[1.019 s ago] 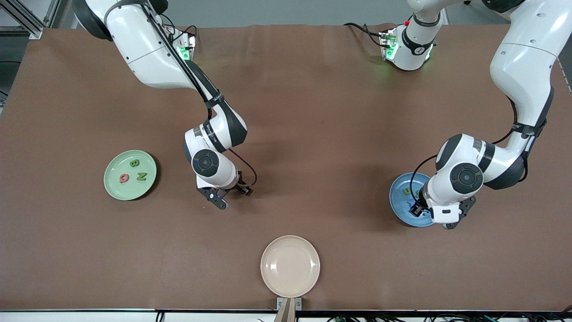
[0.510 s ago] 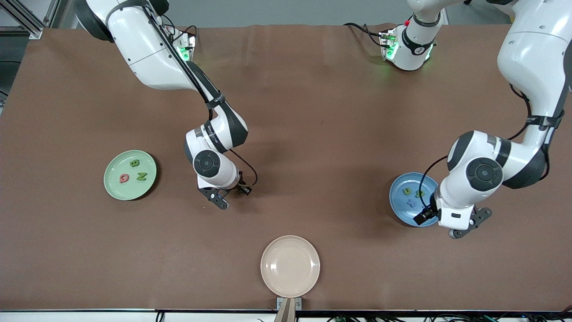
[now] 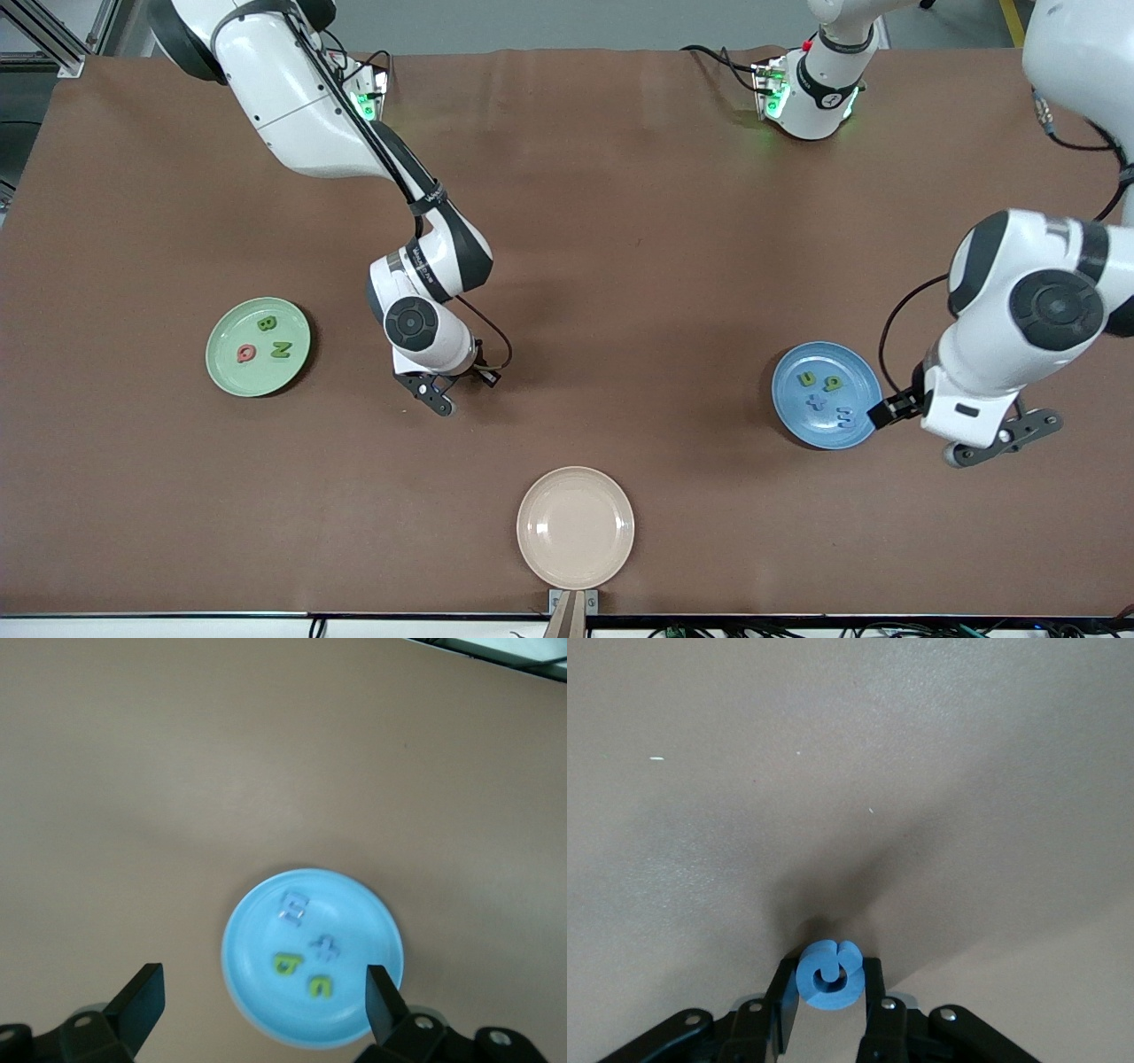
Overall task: Sort upper and lower case letters into plates
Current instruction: 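Release the x on the blue plate while the right gripper carries C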
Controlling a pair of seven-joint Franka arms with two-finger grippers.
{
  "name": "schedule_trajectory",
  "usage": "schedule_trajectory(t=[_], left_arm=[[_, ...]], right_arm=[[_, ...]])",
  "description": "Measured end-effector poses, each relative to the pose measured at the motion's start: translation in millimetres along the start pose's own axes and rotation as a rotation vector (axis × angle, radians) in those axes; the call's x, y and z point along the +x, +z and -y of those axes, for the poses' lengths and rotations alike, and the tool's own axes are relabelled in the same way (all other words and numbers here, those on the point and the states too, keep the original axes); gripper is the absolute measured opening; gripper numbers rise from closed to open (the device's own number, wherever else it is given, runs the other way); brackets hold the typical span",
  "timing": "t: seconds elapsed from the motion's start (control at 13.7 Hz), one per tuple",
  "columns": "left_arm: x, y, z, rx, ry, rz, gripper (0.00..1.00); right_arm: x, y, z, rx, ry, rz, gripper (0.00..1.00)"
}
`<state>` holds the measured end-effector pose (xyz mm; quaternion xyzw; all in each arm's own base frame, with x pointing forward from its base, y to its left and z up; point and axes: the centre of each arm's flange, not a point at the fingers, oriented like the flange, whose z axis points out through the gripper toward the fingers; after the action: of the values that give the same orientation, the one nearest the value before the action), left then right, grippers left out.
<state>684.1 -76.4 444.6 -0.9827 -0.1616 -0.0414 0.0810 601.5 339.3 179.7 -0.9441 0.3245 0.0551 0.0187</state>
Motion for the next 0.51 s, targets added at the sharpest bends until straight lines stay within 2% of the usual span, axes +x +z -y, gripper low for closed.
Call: schedule_trajectory(t=[0.15, 0.29, 0.51], left_arm=[[-5.9, -41.0, 27.5, 0.008, 0.072, 0.016, 1.00], [-18.0, -76.0, 46.0, 0.006, 0.151, 0.041, 1.00], [-32.3, -116.7, 72.5, -0.044, 0.235, 0.060, 1.00]], right_arm=[[6.7, -3.3, -1.7, -0.001, -0.011, -0.006, 0.34], [19.7, -21.3, -13.3, -0.055, -0.067, 0.019, 0.34], [56.3, -107.7, -55.3, -0.107, -0.187, 0.062, 0.34]])
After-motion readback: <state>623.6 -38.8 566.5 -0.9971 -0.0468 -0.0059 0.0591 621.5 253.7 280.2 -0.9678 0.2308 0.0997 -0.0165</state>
